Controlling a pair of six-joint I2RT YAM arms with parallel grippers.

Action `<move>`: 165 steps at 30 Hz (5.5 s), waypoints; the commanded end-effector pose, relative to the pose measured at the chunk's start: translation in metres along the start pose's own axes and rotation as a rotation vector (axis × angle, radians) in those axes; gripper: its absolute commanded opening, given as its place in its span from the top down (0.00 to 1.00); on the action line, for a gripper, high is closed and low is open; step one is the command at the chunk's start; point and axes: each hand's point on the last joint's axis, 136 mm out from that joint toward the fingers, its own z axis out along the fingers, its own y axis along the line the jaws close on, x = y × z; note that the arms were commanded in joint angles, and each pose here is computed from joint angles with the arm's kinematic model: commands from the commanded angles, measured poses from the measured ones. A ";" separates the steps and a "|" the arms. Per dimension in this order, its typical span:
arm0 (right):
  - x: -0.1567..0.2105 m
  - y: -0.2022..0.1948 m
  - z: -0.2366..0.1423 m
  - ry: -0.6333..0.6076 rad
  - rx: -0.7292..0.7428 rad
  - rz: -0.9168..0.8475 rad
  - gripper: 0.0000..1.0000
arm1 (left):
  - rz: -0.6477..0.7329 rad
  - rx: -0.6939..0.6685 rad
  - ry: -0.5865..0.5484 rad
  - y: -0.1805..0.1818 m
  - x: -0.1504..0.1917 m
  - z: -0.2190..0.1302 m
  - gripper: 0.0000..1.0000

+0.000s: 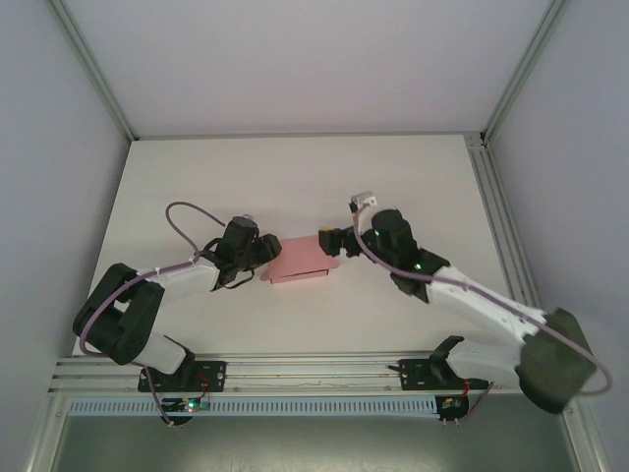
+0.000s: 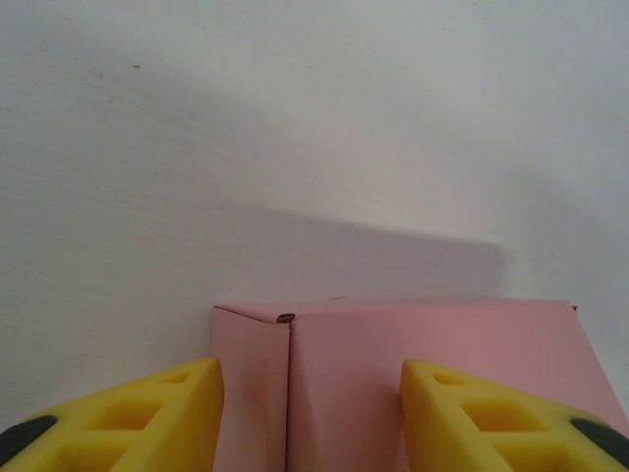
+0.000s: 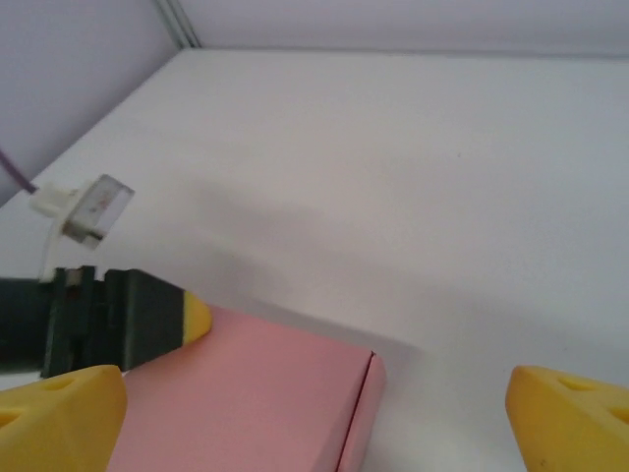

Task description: Assemble paper box

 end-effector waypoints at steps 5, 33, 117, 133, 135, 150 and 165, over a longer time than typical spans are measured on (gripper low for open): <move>0.087 -0.017 0.059 0.366 0.018 0.101 0.02 | 0.044 -0.107 0.050 0.028 0.020 -0.003 0.49; 0.119 -0.043 0.053 0.470 -0.076 0.457 0.16 | 0.014 0.078 0.099 0.013 0.039 0.006 0.82; 0.000 -0.018 -0.029 0.552 -0.432 1.308 0.60 | 2.057 -0.060 -0.116 -0.148 0.030 -0.060 0.05; 0.019 -0.014 -0.035 0.586 -0.413 1.288 0.48 | 1.992 0.080 -0.219 -0.182 0.030 -0.063 0.61; 0.019 -0.014 -0.037 0.577 -0.406 1.268 0.44 | 1.999 0.064 -0.195 -0.179 0.030 -0.059 0.63; -0.068 -0.104 -0.108 -0.034 0.224 0.274 0.02 | 1.730 0.372 0.428 -0.111 0.064 -0.079 0.64; -0.024 -0.016 -0.079 0.101 -0.133 -0.145 0.18 | 1.509 0.352 0.795 -0.077 0.071 -0.042 0.61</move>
